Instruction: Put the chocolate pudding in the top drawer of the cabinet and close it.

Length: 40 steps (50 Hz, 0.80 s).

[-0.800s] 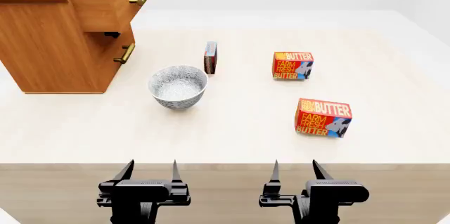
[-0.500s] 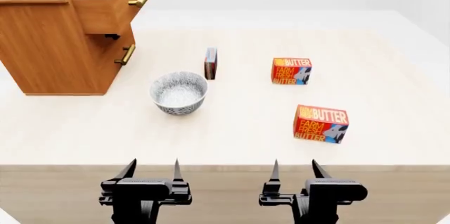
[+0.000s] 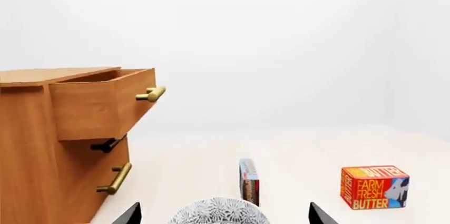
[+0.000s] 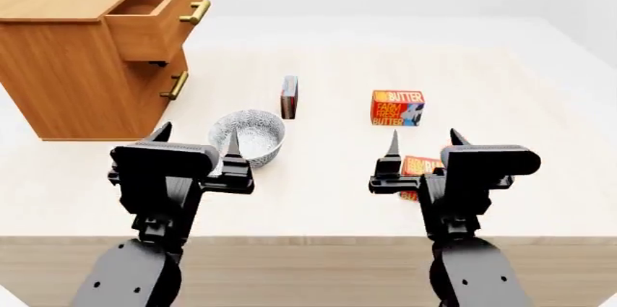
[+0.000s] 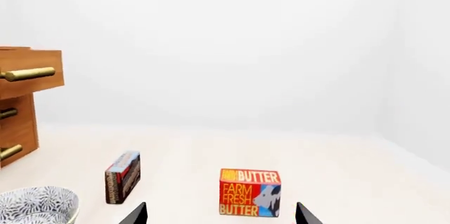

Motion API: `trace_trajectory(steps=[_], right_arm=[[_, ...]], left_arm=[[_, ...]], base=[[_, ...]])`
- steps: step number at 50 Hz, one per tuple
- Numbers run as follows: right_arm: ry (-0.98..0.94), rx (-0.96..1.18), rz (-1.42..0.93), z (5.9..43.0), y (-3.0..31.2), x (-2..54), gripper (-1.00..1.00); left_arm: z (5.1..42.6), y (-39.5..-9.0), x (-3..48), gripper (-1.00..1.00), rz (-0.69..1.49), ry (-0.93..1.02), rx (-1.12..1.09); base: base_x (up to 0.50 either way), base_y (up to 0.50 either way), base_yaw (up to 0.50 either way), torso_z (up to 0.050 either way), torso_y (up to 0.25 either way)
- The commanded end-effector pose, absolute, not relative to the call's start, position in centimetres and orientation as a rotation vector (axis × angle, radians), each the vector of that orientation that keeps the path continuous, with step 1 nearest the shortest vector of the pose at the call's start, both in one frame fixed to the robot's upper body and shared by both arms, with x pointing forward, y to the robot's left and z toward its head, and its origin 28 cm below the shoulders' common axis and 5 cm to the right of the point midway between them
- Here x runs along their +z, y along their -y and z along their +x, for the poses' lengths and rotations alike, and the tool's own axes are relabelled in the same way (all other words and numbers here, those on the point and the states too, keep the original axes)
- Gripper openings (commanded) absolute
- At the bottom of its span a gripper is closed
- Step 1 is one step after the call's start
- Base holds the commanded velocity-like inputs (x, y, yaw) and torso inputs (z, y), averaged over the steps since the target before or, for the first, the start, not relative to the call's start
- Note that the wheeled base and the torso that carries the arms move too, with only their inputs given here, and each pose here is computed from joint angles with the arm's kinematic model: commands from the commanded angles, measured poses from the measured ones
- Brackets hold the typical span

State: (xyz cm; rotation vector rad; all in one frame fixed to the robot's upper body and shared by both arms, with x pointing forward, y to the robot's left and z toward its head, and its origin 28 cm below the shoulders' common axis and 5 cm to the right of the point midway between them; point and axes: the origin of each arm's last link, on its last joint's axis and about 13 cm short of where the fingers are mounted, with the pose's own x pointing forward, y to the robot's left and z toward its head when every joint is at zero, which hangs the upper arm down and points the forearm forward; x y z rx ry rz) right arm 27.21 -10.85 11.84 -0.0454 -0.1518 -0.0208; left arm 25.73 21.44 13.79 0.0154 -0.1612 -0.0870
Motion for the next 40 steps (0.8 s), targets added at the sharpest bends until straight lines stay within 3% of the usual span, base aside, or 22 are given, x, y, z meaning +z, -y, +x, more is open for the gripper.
trace_trajectory(steps=[1,22,40], right_arm=[[0.211,-0.044,-0.092,30.2,12.4,18.4,1.00],[0.175,-0.068,-0.157,37.9,16.7,32.5,1.00],[0.121,-0.038,-0.193,41.7,17.0,38.0,1.00]], left_arm=[[28.0,-22.5,20.6,1.00,0.069,0.226,-0.120],[37.5,-24.5,32.9,1.00,0.054,0.169,-0.086],[42.2,-24.1,38.4,1.00,0.050,0.122,-0.072]], base=[[0.00,0.00,0.00,0.050,0.000],[0.00,0.00,0.00,0.049,0.000],[0.00,0.00,0.00,0.000,0.000]])
